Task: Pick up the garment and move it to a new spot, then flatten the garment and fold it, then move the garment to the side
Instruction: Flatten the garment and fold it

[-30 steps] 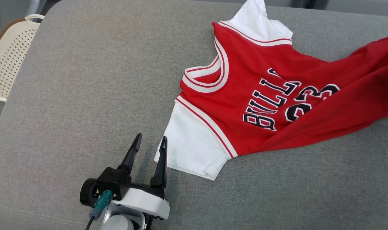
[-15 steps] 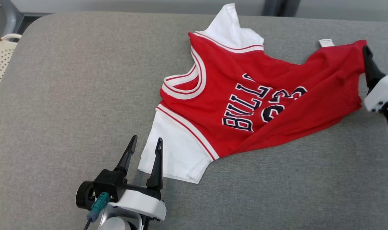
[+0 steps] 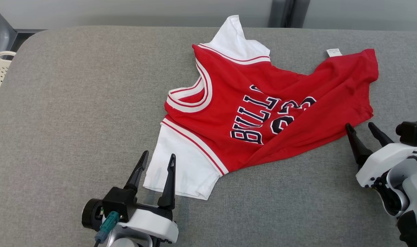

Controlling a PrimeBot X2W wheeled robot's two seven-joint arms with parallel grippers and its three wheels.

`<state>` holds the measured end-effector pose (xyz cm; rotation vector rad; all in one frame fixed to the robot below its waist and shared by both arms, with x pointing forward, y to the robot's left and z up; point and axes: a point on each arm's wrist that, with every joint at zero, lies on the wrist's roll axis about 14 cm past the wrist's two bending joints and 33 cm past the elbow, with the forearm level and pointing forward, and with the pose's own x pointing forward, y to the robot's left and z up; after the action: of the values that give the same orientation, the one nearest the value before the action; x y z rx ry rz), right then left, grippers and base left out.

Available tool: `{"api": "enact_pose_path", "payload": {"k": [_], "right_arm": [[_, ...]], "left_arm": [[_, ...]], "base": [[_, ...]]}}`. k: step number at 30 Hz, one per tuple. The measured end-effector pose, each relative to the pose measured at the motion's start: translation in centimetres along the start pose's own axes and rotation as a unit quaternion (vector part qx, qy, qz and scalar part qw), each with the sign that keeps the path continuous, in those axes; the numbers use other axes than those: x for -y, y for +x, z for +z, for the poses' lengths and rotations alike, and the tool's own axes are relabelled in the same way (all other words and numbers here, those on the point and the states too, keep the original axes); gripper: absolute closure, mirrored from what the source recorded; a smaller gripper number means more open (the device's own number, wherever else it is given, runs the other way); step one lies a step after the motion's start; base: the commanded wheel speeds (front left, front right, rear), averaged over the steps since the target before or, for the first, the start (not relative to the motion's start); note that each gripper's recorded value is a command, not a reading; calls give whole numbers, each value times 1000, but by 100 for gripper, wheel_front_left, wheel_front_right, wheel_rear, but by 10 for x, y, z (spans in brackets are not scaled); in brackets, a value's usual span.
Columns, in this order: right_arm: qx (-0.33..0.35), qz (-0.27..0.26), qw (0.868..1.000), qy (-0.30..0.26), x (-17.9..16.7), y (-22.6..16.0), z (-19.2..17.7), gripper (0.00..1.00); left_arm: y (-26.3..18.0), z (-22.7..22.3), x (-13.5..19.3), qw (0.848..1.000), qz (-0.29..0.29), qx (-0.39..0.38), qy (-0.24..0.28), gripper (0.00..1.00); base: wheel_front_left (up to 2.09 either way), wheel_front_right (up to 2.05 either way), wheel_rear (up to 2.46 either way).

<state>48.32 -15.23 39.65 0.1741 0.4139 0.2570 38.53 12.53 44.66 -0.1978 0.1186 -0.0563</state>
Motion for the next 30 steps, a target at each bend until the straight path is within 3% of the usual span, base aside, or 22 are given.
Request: {"api": "enact_pose_path", "payload": {"k": [12,20,21,22,26,27,30], "right_arm": [[24,-8,1000,-9,0,19,14,0],[5,-17,1000,-20,4,30,11,0],[4,-17,1000,-19,3,31,11,14],[3,-17,1000,-17,1,31,9,41],[4,-15,1000,-14,-2,29,8,93],[9,-16,1000,-13,-1,28,10,100],[31,-21,999,-5,3,24,18,100]], "left_arm": [[-6,-1,-10,1000,14,-2,4,0],[-7,-3,-14,1000,22,-5,3,0],[-7,-3,-14,1000,22,-6,3,0],[-7,-3,-14,1000,23,-5,3,0],[-6,-2,-13,1000,22,-5,3,0],[-5,-2,-12,1000,20,-4,2,0],[-3,-2,-9,1000,15,-3,2,0]], "base": [[0,0,0],[0,0,0],[0,0,0],[0,0,0],[0,0,0],[0,0,0],[0,0,0]]}}
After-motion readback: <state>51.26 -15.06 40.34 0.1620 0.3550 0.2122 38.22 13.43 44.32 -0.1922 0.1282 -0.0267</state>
